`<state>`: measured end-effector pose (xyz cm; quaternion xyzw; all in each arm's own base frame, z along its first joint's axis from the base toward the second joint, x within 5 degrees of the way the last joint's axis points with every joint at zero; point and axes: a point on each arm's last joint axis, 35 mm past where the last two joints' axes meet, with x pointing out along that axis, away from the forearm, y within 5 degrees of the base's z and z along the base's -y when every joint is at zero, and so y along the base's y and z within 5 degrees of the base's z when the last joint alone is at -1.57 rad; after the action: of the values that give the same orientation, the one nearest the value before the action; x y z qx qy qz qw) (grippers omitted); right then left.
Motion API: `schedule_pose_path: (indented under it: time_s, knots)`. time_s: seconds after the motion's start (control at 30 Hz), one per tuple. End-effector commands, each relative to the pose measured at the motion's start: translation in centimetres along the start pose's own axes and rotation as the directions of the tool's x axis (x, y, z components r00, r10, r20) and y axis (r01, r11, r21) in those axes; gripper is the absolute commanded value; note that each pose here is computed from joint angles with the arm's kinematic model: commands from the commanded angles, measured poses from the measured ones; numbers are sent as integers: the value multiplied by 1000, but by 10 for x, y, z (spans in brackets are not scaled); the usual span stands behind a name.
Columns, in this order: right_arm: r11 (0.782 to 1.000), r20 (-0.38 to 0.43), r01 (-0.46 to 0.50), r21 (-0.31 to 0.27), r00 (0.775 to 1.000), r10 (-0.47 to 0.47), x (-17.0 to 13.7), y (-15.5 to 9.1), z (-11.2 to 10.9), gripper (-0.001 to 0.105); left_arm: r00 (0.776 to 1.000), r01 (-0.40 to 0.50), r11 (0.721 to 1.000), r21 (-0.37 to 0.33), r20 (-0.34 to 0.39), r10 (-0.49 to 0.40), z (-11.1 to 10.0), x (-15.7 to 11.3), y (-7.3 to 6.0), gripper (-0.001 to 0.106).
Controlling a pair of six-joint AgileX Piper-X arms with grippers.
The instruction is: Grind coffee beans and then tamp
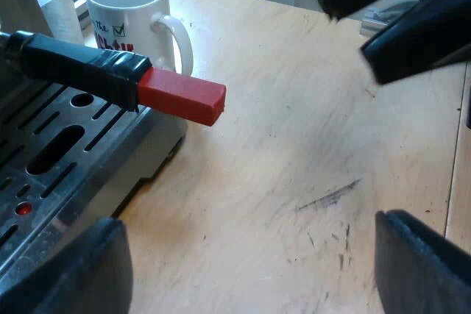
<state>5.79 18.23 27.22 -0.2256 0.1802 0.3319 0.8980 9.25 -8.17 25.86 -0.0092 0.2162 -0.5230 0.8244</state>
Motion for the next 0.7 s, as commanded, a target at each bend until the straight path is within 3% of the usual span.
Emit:
schedule_pose_path:
  time_s: [0.03, 0.07, 0.23, 0.4, 0.5, 0.7]
  knots:
    - [998, 45, 26, 65, 999, -29, 5, 4, -3, 48, 1000, 3, 1000, 19, 16, -3, 2, 0, -1, 70]
    - [994, 57, 28, 102, 998, -34, 8, 6, -5, 45, 1000, 5, 1000, 19, 16, -5, 2, 0, -1, 70]
    - [990, 85, 40, 138, 995, -52, 13, 8, -15, 36, 1000, 5, 1000, 19, 16, -5, 2, 0, -1, 70]
    - [986, 98, 51, 157, 993, -67, 18, 10, -24, 36, 1000, 5, 1000, 19, 16, -5, 2, 0, -1, 70]
    - [978, 100, 59, 198, 992, -80, 24, 14, -33, 36, 1000, 5, 1000, 19, 16, -5, 2, 0, -1, 70]
    - [957, 109, 155, 247, 976, -186, 32, 16, -40, 36, 1000, 5, 1000, 19, 16, -5, 2, 0, -1, 70]
